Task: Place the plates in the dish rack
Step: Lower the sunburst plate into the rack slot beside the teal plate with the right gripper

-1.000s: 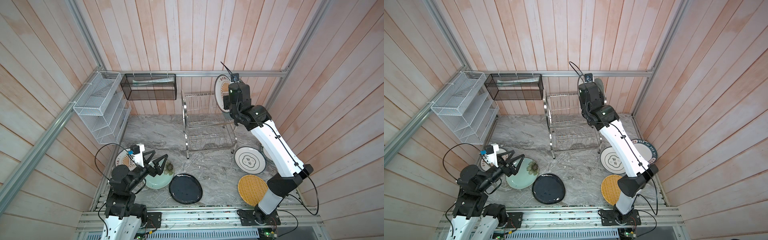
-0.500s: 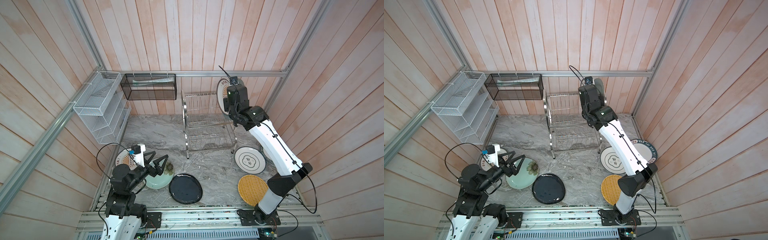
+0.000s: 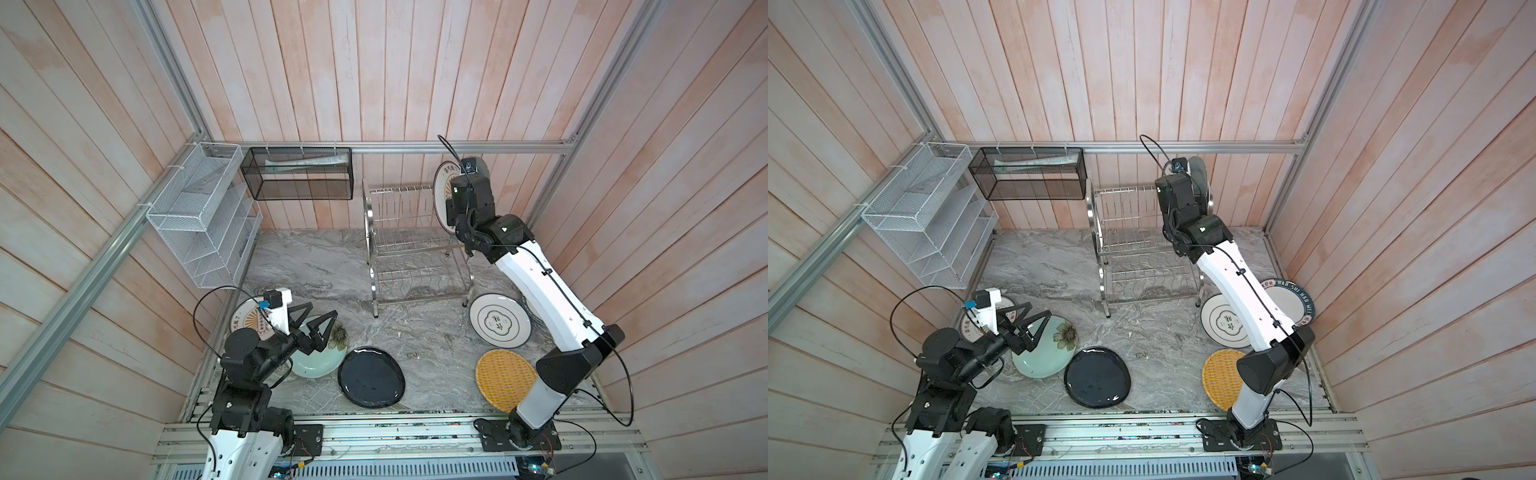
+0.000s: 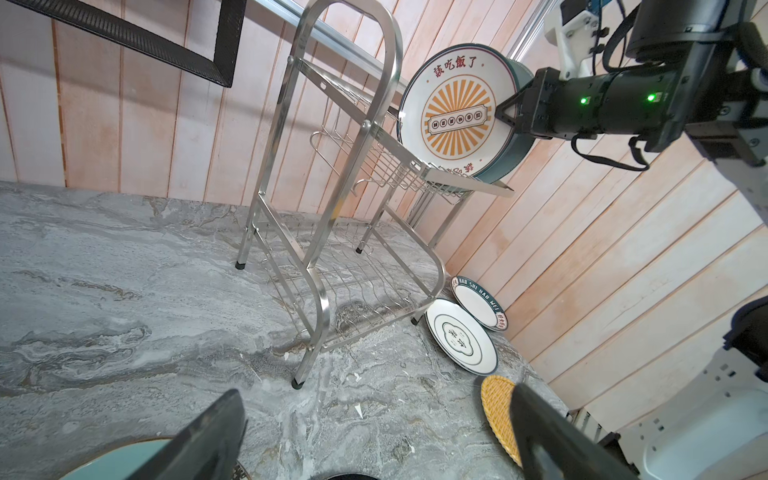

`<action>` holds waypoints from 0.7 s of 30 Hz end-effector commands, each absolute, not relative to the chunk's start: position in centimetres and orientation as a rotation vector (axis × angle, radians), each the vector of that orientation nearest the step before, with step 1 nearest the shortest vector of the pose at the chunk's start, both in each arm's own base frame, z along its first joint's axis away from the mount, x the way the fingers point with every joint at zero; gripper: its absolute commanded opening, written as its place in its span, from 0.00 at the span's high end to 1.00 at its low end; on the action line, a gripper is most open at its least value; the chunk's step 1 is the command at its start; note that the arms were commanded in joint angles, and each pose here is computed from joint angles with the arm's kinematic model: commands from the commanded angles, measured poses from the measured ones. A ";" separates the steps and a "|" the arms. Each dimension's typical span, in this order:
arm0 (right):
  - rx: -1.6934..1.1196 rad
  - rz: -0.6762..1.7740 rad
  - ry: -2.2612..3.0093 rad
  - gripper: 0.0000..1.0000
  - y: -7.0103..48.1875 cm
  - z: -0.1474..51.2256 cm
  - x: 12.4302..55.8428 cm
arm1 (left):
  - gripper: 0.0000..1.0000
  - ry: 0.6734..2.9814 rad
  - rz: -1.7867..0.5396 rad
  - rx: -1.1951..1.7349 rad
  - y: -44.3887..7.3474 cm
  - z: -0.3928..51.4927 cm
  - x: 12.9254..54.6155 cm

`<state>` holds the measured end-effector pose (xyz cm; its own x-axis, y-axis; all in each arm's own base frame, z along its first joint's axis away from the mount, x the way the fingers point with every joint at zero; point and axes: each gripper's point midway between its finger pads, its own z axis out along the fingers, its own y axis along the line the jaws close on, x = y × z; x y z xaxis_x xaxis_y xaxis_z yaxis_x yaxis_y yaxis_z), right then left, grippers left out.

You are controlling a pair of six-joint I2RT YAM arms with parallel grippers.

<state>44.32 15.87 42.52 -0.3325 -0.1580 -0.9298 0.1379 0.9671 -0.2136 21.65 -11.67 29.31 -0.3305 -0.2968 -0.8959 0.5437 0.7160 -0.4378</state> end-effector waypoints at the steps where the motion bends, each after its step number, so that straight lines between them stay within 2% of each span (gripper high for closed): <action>1: -0.024 -0.281 1.903 1.00 15.9 42.4 43.4 | 0.00 1.690 -0.871 0.214 -11.8 29.7 21.6; 17: -0.039 -0.293 1.940 1.00 17.0 41.0 42.0 | 0.00 1.679 -0.883 0.219 -11.9 29.9 21.3; 21: -0.038 -0.293 1.941 0.95 17.1 41.0 41.6 | 0.00 1.675 -0.883 0.219 -11.9 30.0 21.2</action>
